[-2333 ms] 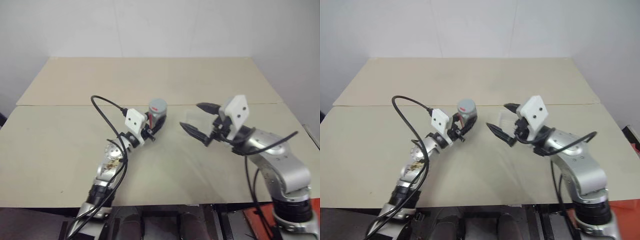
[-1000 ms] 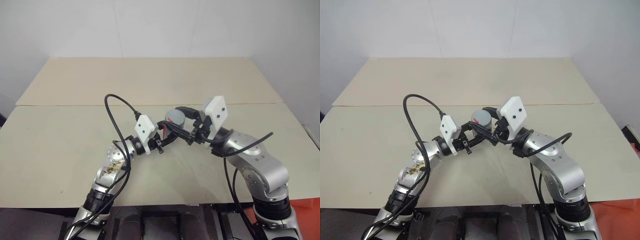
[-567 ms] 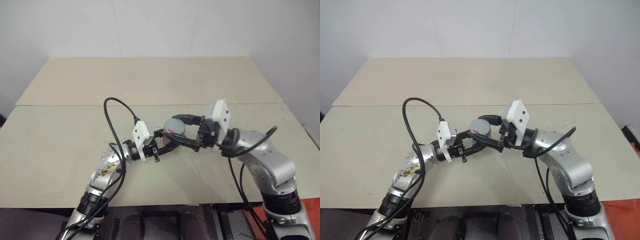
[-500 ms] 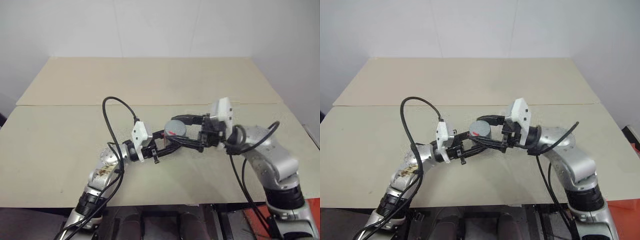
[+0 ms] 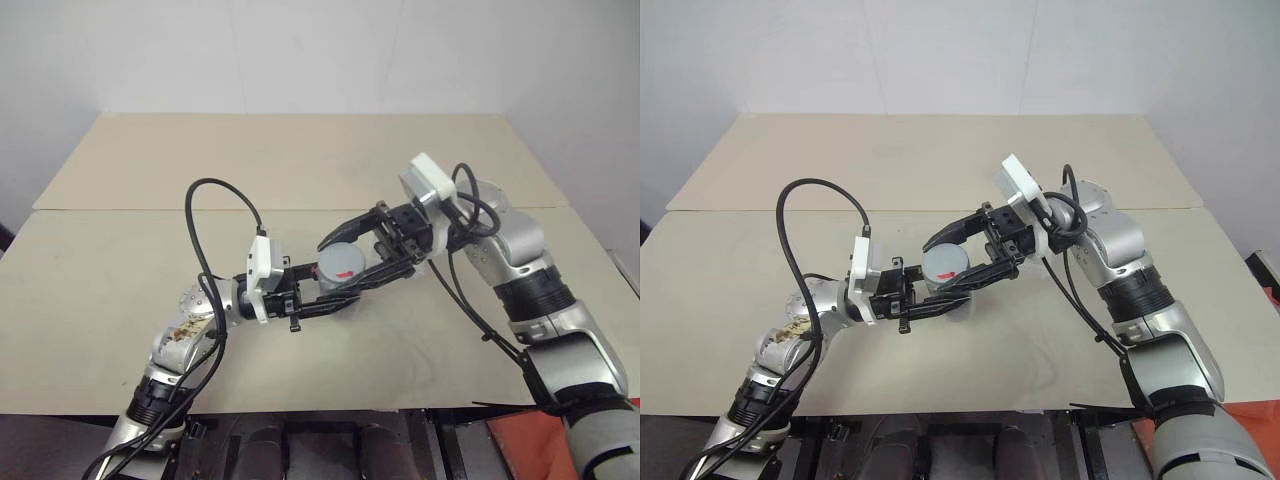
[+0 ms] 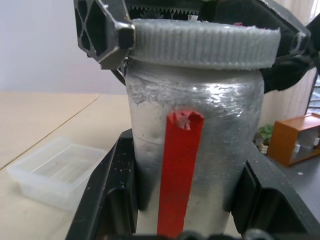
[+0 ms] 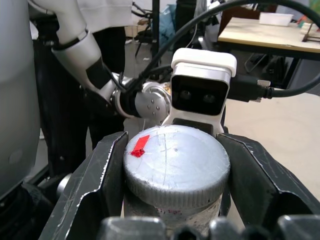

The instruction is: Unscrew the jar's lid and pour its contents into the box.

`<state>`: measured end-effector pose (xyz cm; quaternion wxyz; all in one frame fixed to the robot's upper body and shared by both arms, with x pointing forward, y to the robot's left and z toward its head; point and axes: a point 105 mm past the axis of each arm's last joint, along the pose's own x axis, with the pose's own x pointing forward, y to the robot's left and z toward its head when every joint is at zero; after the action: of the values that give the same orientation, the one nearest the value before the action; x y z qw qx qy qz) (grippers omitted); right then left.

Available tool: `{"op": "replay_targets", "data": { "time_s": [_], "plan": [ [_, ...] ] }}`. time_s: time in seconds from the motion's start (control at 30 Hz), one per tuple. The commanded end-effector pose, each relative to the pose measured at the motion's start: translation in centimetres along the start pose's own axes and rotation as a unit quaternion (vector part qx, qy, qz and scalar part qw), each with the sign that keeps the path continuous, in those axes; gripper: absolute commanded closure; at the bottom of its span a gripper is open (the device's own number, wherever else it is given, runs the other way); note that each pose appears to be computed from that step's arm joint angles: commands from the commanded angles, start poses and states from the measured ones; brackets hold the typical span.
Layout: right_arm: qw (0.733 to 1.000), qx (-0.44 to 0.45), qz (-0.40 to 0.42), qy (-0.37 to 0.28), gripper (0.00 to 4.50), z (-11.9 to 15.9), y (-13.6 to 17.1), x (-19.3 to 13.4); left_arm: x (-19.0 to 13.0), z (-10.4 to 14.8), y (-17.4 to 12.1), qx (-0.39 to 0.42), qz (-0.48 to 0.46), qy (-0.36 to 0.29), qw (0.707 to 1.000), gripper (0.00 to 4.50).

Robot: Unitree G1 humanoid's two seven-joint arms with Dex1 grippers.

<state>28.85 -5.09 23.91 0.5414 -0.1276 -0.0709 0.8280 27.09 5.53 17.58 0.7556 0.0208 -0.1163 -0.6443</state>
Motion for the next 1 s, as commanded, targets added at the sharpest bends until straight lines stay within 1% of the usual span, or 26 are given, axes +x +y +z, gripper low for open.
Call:
{"op": "replay_targets", "data": {
  "time_s": [0.03,0.07,0.1,0.13,0.17,0.2,0.27,0.3,0.37,0.4,0.43,0.47,0.53,0.57,0.6,0.67,0.77,0.8,0.9,0.93,1.0],
  "plan": [
    [1.000,-0.024,0.003,0.002,1.00,0.1,0.1,-1.2,0.0,2.3,-0.3,0.038,0.000,-0.038,0.999,2.54],
    [1.000,-0.027,0.000,-0.008,0.83,0.4,0.0,-1.3,-0.1,2.2,-0.2,0.038,0.004,-0.037,0.999,2.54],
    [0.999,-0.029,-0.003,-0.015,0.55,0.7,0.0,-1.5,-0.1,2.1,-0.2,0.038,0.007,-0.037,0.999,2.54],
    [0.999,-0.047,-0.013,-0.025,0.20,1.2,0.0,-1.9,-0.2,2.1,-0.2,0.036,0.012,-0.038,0.999,2.54],
    [0.996,-0.074,-0.034,-0.041,0.04,2.0,0.2,-2.3,-0.4,1.9,-0.1,0.030,0.017,-0.041,0.999,2.54],
    [0.993,-0.093,-0.050,-0.050,0.04,2.6,0.4,-2.7,-0.5,1.9,-0.1,0.026,0.021,-0.043,0.999,2.54],
    [0.989,-0.125,-0.063,-0.043,0.04,3.3,1.6,-3.3,-0.9,1.4,0.0,0.017,0.033,-0.041,0.998,2.54],
    [0.987,-0.133,-0.084,-0.036,0.04,3.4,2.0,-3.5,-1.1,1.1,0.1,0.014,0.038,-0.037,0.998,2.54],
    [0.977,-0.142,-0.160,-0.022,0.04,3.6,2.1,-4.2,-1.4,0.5,0.5,0.013,0.054,-0.030,0.998,2.54],
    [0.966,-0.150,-0.208,-0.013,0.04,3.7,2.0,-4.6,-1.4,0.2,1.0,0.017,0.072,-0.023,0.997,2.54],
    [0.959,-0.156,-0.238,-0.007,0.04,3.8,2.1,-4.9,-1.4,0.0,1.3,0.020,0.085,-0.019,0.996,2.54],
    [0.947,-0.158,-0.281,0.000,0.04,3.8,2.2,-4.8,-1.4,-0.5,2.2,0.038,0.117,-0.006,0.992,2.54],
    [0.928,-0.136,-0.346,-0.008,0.04,4.0,2.1,-4.4,-1.3,-1.1,3.6,0.061,0.162,0.010,0.985,2.54],
    [0.918,-0.128,-0.375,0.000,0.04,3.7,2.0,-3.7,-1.3,-1.1,4.1,0.067,0.179,0.008,0.982,2.54],
    [0.911,-0.123,-0.392,0.007,0.04,3.5,2.0,-3.3,-1.2,-1.1,4.4,0.069,0.188,0.004,0.980,2.54],
    [0.887,-0.125,-0.443,0.038,0.04,2.0,1.9,-1.4,-0.9,-0.9,5.5,0.075,0.218,-0.007,0.973,2.54],
    [0.860,-0.125,-0.491,0.053,0.04,1.0,1.6,0.1,-0.6,-0.7,6.3,0.082,0.235,-0.016,0.968,2.54],
    [0.850,-0.111,-0.513,0.046,0.04,0.6,1.2,0.4,-0.6,-0.6,6.4,0.082,0.237,-0.018,0.968,2.54],
    [0.807,-0.111,-0.578,0.050,0.04,-0.5,0.0,1.0,-0.5,-0.6,6.5,0.084,0.237,-0.019,0.968,2.54],
    [0.799,-0.113,-0.588,0.049,0.04,-0.5,-0.1,1.0,-0.5,-0.6,6.4,0.084,0.237,-0.019,0.968,2.54],
    [0.786,-0.114,-0.607,0.028,0.04,0.2,-0.6,1.2,-0.5,-0.6,6.4,0.083,0.236,-0.018,0.968,2.54]
  ]
}}
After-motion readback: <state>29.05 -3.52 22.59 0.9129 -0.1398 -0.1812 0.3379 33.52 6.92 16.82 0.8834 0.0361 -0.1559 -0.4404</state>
